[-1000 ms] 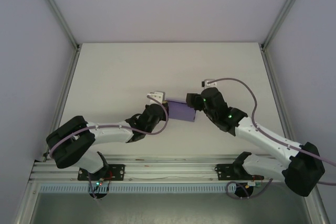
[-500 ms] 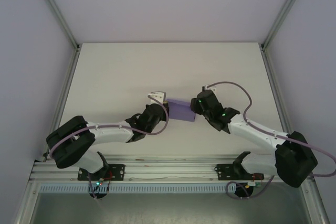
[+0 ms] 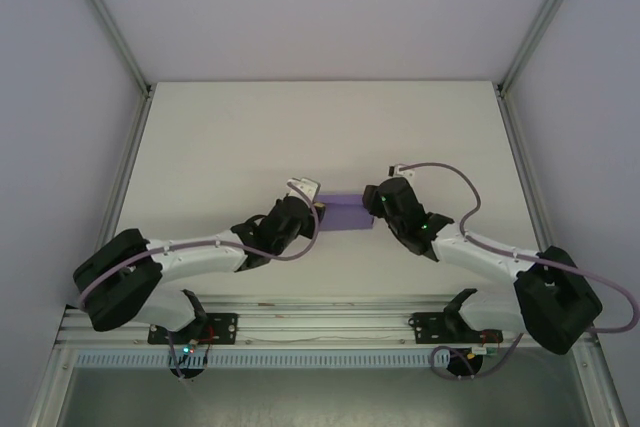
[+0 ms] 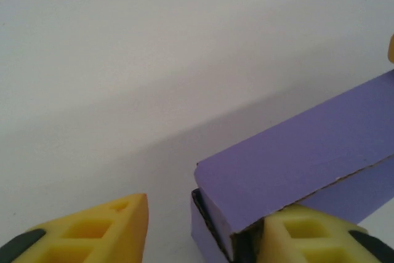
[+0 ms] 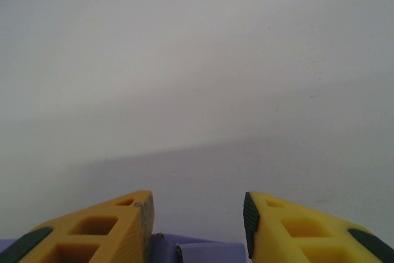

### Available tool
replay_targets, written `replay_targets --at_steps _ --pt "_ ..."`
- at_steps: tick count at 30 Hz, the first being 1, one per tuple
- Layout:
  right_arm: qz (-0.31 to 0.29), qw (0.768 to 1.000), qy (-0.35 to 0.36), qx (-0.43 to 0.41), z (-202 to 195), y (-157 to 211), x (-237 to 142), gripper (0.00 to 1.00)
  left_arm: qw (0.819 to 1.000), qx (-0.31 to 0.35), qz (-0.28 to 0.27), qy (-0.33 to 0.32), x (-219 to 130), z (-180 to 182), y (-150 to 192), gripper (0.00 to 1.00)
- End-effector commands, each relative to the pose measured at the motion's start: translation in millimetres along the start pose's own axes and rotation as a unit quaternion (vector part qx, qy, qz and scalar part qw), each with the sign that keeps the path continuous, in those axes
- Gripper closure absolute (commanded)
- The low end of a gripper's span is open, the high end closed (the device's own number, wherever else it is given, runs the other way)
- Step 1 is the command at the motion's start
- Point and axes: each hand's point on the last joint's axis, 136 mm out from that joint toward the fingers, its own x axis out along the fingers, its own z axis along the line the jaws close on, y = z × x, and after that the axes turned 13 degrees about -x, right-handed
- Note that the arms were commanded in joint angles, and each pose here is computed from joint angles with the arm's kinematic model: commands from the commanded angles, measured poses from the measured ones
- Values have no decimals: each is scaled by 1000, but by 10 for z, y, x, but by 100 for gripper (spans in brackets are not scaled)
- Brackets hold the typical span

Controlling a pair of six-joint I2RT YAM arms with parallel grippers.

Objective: Assemble paper box

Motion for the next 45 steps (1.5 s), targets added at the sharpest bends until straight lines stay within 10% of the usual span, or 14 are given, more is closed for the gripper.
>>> replay_targets --at_steps 1,9,21,27,32,45 --pt "90 995 34 -30 -235 597 62 58 995 62 61 41 -61 -118 252 40" --pt "91 995 41 -27 -326 771 75 62 989 98 87 69 -166 -133 265 0" --pt "110 992 48 -31 -383 955 132 65 974 77 96 188 -480 -478 102 0" --pt "104 993 42 -24 -387 981 125 68 984 -112 85 108 -274 -68 -369 0" --pt "103 993 43 -29 -394 979 122 70 974 -139 118 132 -84 -167 -279 0" --pt "119 991 52 -19 -514 1221 124 78 959 -168 172 153 69 3 638 40"
